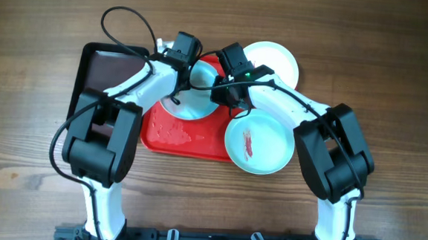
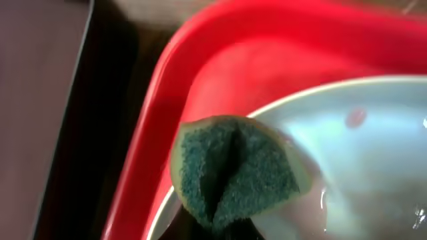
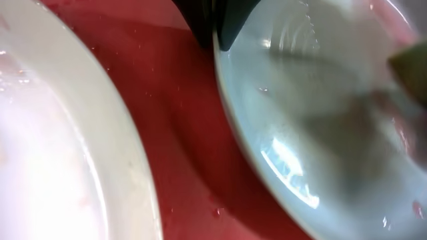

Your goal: Clean dirty plates on tray and stack at the side

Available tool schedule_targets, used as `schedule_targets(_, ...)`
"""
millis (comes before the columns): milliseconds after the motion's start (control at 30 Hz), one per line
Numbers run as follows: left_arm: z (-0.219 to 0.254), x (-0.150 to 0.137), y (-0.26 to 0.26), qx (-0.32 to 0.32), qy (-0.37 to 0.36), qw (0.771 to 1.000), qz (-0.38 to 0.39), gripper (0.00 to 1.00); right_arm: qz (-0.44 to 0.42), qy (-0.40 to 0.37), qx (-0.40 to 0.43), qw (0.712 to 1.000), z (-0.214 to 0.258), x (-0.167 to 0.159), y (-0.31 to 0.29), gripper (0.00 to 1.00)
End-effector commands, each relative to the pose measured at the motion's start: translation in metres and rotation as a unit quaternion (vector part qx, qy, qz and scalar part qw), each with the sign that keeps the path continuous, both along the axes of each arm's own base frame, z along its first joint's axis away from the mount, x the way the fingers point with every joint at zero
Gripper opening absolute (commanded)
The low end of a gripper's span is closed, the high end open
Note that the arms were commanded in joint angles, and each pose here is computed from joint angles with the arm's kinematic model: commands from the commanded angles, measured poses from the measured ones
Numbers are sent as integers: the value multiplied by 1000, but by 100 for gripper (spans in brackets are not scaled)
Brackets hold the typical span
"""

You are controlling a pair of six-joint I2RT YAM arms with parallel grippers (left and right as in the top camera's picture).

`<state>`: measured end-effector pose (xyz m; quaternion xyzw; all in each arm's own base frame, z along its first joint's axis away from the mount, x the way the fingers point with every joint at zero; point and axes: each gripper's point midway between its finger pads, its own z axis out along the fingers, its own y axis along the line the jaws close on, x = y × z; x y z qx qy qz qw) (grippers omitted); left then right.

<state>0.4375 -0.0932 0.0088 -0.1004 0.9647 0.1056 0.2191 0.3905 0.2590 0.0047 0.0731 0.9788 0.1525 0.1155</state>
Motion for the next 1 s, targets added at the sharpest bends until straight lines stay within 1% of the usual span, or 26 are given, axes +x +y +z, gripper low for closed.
schedule_targets(0,-19,4,4,14,-7,1000,3,4,-11,6,-43,999,-16,-2,-19,4)
schedule_targets(133,-21,5,-18,-29,-6,999,-18,4,-11,6,-43,999,-16,-3,-19,4)
schedule_targets(200,-24,2,-29,-54,5,998,-31,4,-10,6,-43,999,-16,-3,-19,4)
schedule_targets(267,-28,-6,-47,-92,28,994,-60,4,-10,6,-43,999,-16,-3,-19,4)
schedule_targets(333,-30,-17,-68,-150,58,982,-98,4,-8,6,-43,999,-16,-3,-19,4)
schedule_targets(367,-29,-25,-82,-190,78,971,-121,4,-7,6,-43,999,-16,-3,-18,4)
schedule_targets(467,-26,-43,-101,-268,121,946,-138,4,-4,6,-43,999,-16,-3,-18,4)
schedule_targets(533,-24,-53,-106,-299,144,933,-141,4,0,6,-41,999,-16,-3,-17,4)
schedule_targets(600,-24,-57,-105,-306,153,928,-147,4,1,7,-40,999,-16,-3,-17,4)
schedule_targets(700,-24,-49,-97,-296,139,935,-139,4,3,6,-39,999,-16,-4,-16,4)
schedule_targets(767,-25,-26,-83,-262,95,952,-126,4,4,7,-39,999,-16,-4,-16,4)
schedule_targets(833,-23,-8,-75,-234,56,963,-121,4,5,8,-38,999,-16,-4,-16,4)
schedule_targets(967,-14,26,-60,-181,-18,978,-106,4,6,8,-37,999,-16,-5,-15,4)
